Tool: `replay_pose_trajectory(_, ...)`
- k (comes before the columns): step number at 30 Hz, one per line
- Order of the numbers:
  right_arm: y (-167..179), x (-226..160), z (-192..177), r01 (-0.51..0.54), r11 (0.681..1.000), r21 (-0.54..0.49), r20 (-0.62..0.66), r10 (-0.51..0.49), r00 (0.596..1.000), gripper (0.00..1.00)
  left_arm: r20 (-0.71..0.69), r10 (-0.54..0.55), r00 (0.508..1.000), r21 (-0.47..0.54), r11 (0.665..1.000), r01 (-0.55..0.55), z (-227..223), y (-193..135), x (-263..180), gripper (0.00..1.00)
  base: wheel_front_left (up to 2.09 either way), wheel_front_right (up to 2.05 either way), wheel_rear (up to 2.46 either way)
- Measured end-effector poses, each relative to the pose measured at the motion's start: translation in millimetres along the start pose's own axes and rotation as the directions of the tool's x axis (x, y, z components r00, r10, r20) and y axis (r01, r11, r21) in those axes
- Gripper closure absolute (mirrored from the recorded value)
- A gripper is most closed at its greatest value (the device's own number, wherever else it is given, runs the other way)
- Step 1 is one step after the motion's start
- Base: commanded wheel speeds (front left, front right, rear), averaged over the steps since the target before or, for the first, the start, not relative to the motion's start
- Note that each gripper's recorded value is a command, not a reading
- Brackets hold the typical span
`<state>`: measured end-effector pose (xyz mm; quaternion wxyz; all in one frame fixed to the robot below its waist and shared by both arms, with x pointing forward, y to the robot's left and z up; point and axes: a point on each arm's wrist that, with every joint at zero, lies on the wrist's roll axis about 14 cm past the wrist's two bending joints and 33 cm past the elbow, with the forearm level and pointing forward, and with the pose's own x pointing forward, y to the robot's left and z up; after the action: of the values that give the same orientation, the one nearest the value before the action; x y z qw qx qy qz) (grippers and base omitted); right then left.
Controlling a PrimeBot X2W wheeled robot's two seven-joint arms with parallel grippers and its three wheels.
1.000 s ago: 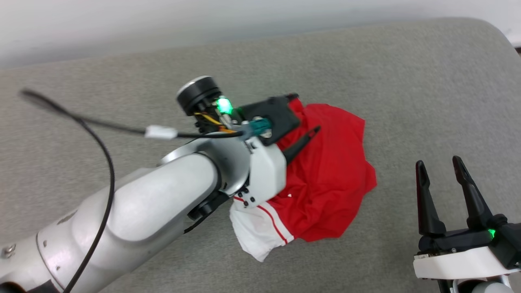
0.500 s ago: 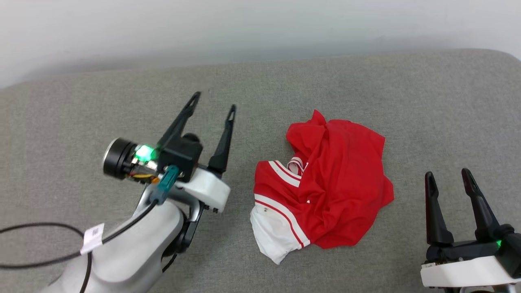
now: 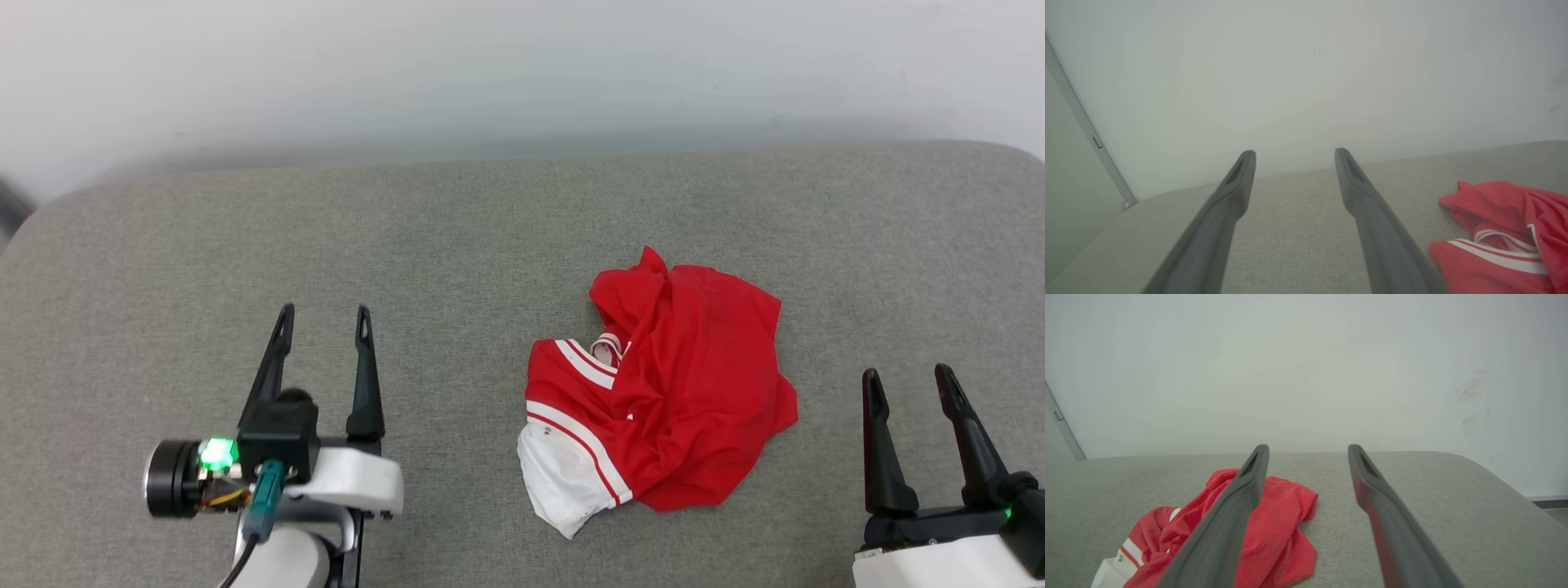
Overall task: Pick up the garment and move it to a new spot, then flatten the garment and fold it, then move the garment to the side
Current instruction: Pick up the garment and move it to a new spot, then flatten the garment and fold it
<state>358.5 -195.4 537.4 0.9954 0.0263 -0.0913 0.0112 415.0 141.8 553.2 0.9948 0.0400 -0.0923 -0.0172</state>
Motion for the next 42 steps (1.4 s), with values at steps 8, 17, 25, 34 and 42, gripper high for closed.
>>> replay_pose_trajectory(8,4,-8,2,-0.009,1.0,0.016,0.002,0.009,1.0,0.0,-0.028,0.08,0.996,-0.039,0.996,-0.081,-8,18,-33,0.0,0.0,0.0,0.0)
replay_pose_trajectory(17,12,-21,-5,-0.029,0.999,0.04,-0.026,0.03,0.999,0.0,-0.034,0.081,0.996,-0.051,0.995,-0.082,-11,18,-58,0.0,0.0,0.0,0.0)
replay_pose_trajectory(25,13,-27,-8,-0.03,0.998,0.06,-0.038,0.032,0.999,0.0,-0.046,0.066,0.997,-0.057,0.996,-0.069,-15,16,-72,0.0,0.0,0.0,0.0)
replay_pose_trajectory(34,14,-30,-9,-0.033,0.997,0.064,-0.04,0.035,0.999,0.0,-0.059,0.068,0.996,-0.055,0.996,-0.071,-20,18,-78,0.0,0.0,0.0,0.0)
replay_pose_trajectory(42,16,-32,-11,-0.036,0.997,0.066,-0.048,0.039,0.998,0.0,-0.072,0.069,0.995,-0.06,0.995,-0.074,-24,19,-80,0.0,0.0,0.0,0.0)
